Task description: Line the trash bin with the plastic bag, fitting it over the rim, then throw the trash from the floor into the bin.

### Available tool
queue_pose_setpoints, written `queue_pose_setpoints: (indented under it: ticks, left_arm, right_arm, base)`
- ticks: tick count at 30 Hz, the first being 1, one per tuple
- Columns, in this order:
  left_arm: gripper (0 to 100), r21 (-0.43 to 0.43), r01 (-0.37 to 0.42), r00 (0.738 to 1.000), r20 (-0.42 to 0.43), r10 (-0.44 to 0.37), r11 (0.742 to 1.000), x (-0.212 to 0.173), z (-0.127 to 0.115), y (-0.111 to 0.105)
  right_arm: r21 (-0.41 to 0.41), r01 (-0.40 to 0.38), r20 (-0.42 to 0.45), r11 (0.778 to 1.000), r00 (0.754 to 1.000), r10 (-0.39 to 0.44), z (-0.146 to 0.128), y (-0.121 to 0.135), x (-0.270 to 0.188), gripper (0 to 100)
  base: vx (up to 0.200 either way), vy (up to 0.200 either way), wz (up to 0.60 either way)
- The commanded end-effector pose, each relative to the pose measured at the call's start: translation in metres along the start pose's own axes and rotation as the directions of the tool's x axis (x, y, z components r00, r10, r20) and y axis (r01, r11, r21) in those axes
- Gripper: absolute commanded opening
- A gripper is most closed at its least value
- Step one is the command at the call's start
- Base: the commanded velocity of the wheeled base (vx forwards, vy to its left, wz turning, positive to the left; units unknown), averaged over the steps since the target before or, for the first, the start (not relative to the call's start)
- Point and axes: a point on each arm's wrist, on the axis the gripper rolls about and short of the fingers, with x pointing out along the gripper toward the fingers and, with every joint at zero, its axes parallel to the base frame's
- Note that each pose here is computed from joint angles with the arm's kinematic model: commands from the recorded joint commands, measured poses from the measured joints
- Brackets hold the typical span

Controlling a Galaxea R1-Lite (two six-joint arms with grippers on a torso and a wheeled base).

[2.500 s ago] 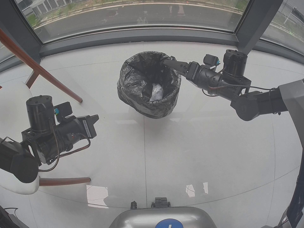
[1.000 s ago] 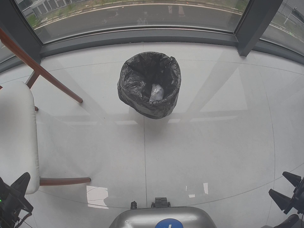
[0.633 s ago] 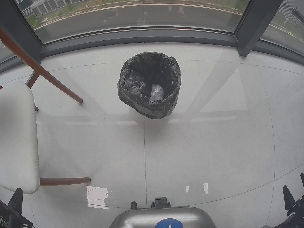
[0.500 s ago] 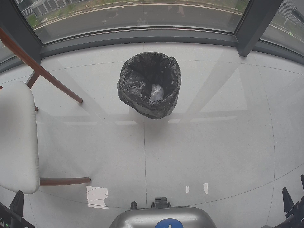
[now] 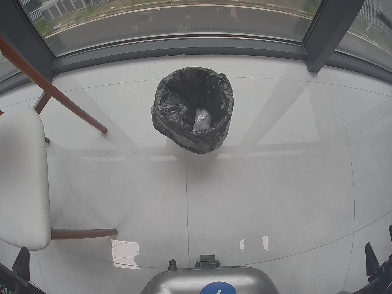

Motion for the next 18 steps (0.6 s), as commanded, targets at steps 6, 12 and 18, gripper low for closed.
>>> queue_pose_setpoints:
  ticks: [6, 12, 18]
  left_arm:
    - [0, 0.031, 0.106, 0.994, -0.016, -0.106, 0.994, 0.0012, -0.0072, -0.0024]
    - [0, 0.030, 0.106, 0.994, -0.014, -0.106, 0.994, 0.0012, -0.0071, -0.0024]
    - [0, 0.024, 0.100, 0.995, -0.016, -0.099, 0.995, 0.0013, -0.0077, -0.0022]
  right_arm:
    - [0.003, 0.003, -0.002, 1.000, 1.000, -0.003, -0.0050, 0.0001, 0.0003, 100]
    - [0.003, -0.003, -0.002, 1.000, 1.000, 0.003, -0.0050, 0.0001, 0.0003, 100]
    - [0.003, -0.002, -0.004, 1.000, 1.000, 0.002, -0.0051, 0.0001, 0.0003, 100]
  base:
    - [0.000, 0.000, 0.00]
    - [0.000, 0.000, 0.00]
    - [0.000, 0.000, 0.00]
